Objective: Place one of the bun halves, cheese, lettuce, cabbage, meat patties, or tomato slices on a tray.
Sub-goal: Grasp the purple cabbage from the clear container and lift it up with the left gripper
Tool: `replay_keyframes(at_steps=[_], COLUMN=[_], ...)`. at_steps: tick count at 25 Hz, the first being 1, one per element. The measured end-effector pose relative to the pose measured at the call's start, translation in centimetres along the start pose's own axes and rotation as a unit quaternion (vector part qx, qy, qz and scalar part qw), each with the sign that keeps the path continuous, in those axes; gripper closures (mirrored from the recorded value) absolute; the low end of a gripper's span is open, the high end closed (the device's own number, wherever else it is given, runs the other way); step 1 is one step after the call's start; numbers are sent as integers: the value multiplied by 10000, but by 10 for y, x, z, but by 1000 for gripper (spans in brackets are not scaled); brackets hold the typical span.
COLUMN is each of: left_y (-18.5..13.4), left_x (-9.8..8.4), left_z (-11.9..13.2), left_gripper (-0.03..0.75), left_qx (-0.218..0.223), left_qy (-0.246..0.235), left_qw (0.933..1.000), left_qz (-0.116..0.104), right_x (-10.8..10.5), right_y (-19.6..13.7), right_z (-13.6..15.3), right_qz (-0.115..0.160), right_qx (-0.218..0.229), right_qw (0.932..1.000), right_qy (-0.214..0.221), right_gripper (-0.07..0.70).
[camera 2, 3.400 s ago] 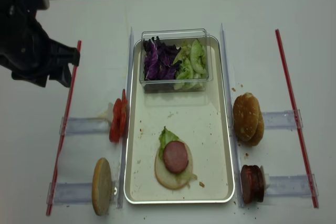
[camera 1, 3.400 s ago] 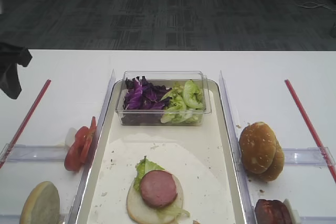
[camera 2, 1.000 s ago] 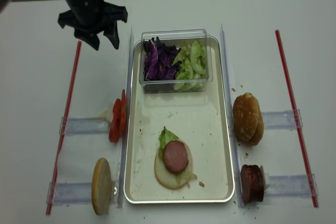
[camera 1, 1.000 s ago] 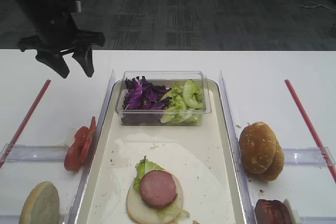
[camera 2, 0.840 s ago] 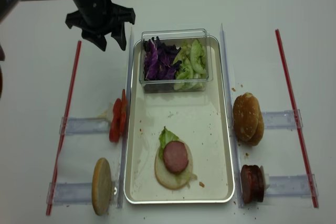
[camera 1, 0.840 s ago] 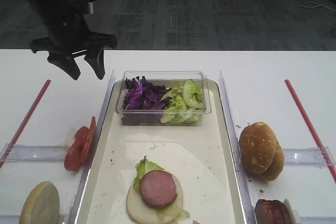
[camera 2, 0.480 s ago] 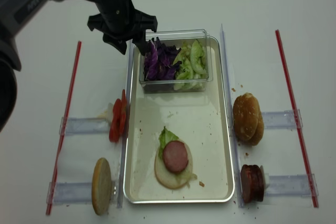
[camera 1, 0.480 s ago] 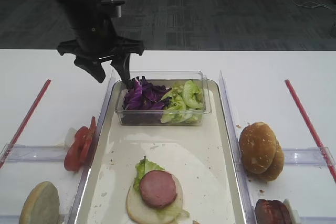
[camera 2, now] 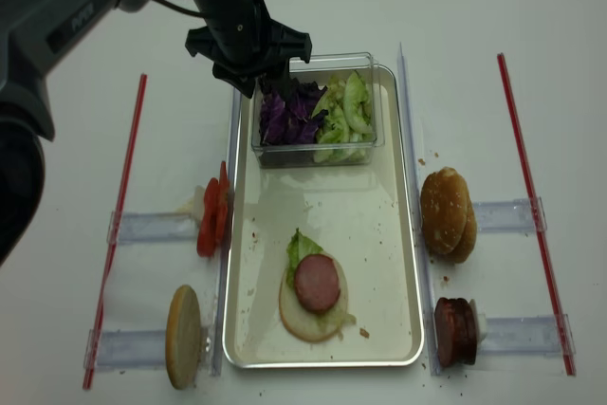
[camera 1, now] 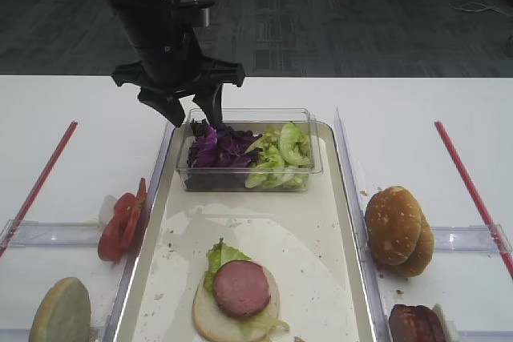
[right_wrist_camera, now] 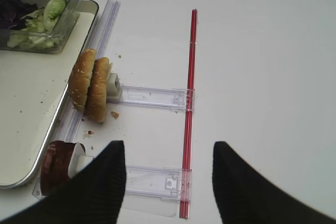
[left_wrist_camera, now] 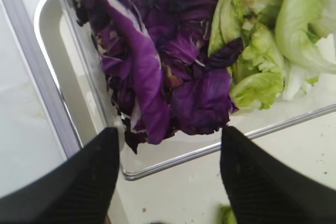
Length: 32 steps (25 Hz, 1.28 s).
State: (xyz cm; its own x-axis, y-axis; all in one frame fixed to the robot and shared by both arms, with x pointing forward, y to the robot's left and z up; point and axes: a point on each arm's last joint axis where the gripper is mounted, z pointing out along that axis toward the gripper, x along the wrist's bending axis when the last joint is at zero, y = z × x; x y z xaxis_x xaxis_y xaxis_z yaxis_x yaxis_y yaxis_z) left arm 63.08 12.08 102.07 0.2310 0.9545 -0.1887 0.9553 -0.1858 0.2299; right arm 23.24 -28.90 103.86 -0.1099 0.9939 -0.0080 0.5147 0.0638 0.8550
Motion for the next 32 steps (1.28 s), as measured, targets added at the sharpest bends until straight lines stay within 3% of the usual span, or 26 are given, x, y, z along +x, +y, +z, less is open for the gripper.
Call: replay_keyframes(at_steps=[7,14,25,32], left_y=[3,8,13,14], left_x=[0,3,4,6], left_z=[2,31,49,61], left_gripper=[288,291,396,408], left_qx=[-127,122,96,180], left_qy=[-35,15,17,38], left_qw=[9999,9999,9999,9998], left_qz=[-14,-6,-21,-28], right_x=[0,0,0,0], right_y=[0,0,0,0], right_z=[0,0,0,0], right_qz=[0,0,0,-11], right_qx=[0,0,0,0], right_qw=[10000,10000,10000,10000], right_qy=[0,0,0,0], right_gripper=[244,244,244,244])
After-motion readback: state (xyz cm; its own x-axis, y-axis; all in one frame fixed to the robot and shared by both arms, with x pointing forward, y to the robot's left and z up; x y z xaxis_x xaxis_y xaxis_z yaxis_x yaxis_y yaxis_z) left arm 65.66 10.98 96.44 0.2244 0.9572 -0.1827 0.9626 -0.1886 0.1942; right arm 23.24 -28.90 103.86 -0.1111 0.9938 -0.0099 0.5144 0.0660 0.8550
